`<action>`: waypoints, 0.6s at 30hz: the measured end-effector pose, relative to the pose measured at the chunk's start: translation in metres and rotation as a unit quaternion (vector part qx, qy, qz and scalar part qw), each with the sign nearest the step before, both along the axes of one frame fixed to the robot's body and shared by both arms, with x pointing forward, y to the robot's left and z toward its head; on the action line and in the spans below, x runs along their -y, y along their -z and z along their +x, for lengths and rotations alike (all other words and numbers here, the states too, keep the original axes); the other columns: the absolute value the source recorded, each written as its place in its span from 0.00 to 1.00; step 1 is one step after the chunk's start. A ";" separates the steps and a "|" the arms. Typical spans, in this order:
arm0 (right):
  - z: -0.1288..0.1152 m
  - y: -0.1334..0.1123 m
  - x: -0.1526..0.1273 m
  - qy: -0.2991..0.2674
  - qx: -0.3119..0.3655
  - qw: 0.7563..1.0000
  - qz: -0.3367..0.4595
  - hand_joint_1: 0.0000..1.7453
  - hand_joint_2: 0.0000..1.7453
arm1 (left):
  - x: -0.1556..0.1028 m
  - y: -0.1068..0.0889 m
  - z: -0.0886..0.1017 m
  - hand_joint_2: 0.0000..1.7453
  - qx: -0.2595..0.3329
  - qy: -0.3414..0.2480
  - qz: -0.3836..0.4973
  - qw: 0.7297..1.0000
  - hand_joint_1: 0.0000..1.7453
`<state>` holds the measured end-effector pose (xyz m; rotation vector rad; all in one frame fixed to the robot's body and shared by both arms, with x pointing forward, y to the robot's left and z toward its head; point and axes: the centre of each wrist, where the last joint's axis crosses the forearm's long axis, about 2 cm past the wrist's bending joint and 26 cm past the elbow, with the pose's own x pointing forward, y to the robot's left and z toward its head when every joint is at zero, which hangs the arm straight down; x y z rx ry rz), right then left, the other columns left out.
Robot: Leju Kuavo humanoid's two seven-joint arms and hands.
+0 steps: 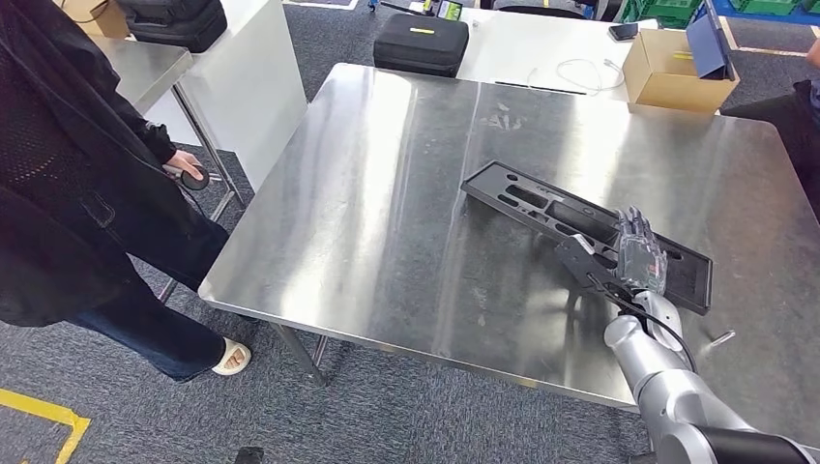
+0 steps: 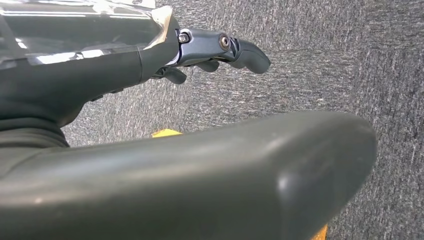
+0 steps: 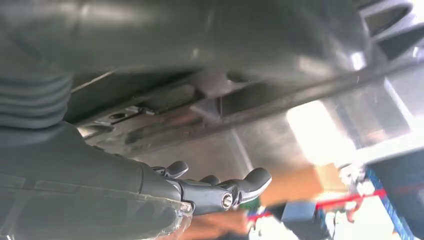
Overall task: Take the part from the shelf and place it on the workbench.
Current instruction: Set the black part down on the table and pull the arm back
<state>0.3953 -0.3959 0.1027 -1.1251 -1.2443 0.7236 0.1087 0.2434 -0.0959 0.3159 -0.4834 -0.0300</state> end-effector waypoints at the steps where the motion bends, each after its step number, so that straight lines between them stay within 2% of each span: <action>1: 0.003 -0.002 -0.001 -0.014 -0.018 1.000 0.005 0.00 0.00 | 0.000 0.000 0.000 0.00 -0.001 0.001 -0.001 1.000 0.00; 5: 0.025 -0.028 -0.002 -0.094 -0.129 0.987 -0.012 0.00 0.00 | -0.001 0.000 0.001 0.00 -0.008 0.007 -0.005 1.000 0.00; 9: 0.062 -0.088 -0.005 -0.159 -0.211 0.962 -0.070 0.00 0.00 | -0.003 0.000 0.003 0.00 -0.017 0.010 -0.004 1.000 0.00; 13: 0.087 -0.143 -0.012 -0.176 -0.207 0.956 -0.112 0.00 0.00 | -0.003 -0.001 0.004 0.00 -0.019 0.010 -0.004 1.000 0.00; 15: 0.092 -0.159 -0.014 -0.178 -0.197 0.956 -0.125 0.00 0.00 | -0.003 -0.001 0.004 0.00 -0.019 0.010 -0.004 1.000 0.00; 18: 0.096 -0.169 -0.015 -0.180 -0.190 0.956 -0.135 0.00 0.00 | -0.003 -0.001 0.005 0.00 -0.018 0.010 -0.004 1.000 0.00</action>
